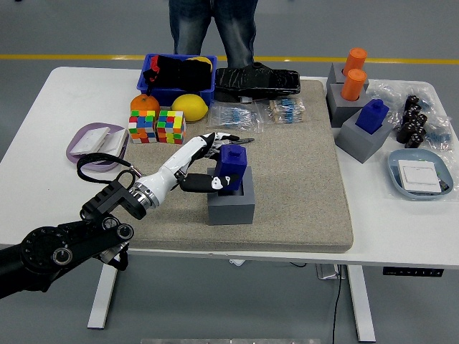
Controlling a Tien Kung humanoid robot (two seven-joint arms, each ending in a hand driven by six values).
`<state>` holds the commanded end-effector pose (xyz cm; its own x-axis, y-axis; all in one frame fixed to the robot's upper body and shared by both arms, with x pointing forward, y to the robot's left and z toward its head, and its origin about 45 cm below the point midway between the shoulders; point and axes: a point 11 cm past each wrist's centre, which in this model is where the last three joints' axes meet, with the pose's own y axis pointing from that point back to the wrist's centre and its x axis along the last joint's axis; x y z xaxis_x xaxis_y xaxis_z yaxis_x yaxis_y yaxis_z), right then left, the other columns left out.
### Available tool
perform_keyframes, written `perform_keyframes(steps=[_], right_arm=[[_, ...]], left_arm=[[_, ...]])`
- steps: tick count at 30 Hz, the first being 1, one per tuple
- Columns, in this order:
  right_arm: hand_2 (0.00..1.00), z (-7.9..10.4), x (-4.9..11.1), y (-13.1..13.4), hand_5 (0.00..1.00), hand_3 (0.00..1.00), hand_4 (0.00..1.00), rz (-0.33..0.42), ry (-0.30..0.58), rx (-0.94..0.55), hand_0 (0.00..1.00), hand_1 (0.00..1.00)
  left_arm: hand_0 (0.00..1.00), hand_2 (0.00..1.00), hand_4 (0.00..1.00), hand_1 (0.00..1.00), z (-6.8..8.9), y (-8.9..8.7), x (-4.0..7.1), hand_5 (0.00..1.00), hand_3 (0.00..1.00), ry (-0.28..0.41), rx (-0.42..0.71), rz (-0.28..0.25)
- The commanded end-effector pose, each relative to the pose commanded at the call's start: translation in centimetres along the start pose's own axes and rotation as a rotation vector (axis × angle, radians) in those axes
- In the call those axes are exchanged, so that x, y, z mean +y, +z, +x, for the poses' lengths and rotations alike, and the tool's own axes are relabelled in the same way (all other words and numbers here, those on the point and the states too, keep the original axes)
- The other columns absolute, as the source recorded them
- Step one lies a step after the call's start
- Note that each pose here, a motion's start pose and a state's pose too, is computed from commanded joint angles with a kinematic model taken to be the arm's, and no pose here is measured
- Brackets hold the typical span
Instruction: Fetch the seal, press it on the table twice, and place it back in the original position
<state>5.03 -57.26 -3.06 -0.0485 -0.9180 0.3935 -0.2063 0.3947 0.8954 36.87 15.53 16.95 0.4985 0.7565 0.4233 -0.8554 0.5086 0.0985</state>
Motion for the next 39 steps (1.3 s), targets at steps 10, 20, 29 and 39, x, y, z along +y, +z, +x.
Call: perform_keyframes(steps=[10,20,29,39], right_arm=[[0.657,0.0,0.0,0.1,0.447,0.617,0.796,-0.001,0.001,0.001,0.785,0.684],[0.657,0.0,0.0,0.1,0.448,0.617,0.796,-0.001,0.000,0.001,0.785,0.684],[0.657,0.0,0.0,0.1,0.447,0.617,0.797,-0.001,-0.001,0.002,0.785,0.684],[0.657,-0.1,0.0,0.2,0.447,0.617,0.797,-0.002,-0.001,0.003,0.785,0.683]], left_arm=[[0.607,0.500,0.671,0.534,-0.4,-0.7,0.2,0.002,0.827,0.027,0.050,0.010],[0.608,0.501,0.672,0.533,-0.6,-0.9,0.3,0.002,0.827,0.054,0.090,0.004],[0.607,0.501,0.672,0.534,-0.8,-1.2,0.5,0.002,0.826,0.060,0.102,0.006],[0.607,0.501,0.673,0.534,-1.0,-1.4,0.7,0.002,0.826,0.067,0.115,0.004]])
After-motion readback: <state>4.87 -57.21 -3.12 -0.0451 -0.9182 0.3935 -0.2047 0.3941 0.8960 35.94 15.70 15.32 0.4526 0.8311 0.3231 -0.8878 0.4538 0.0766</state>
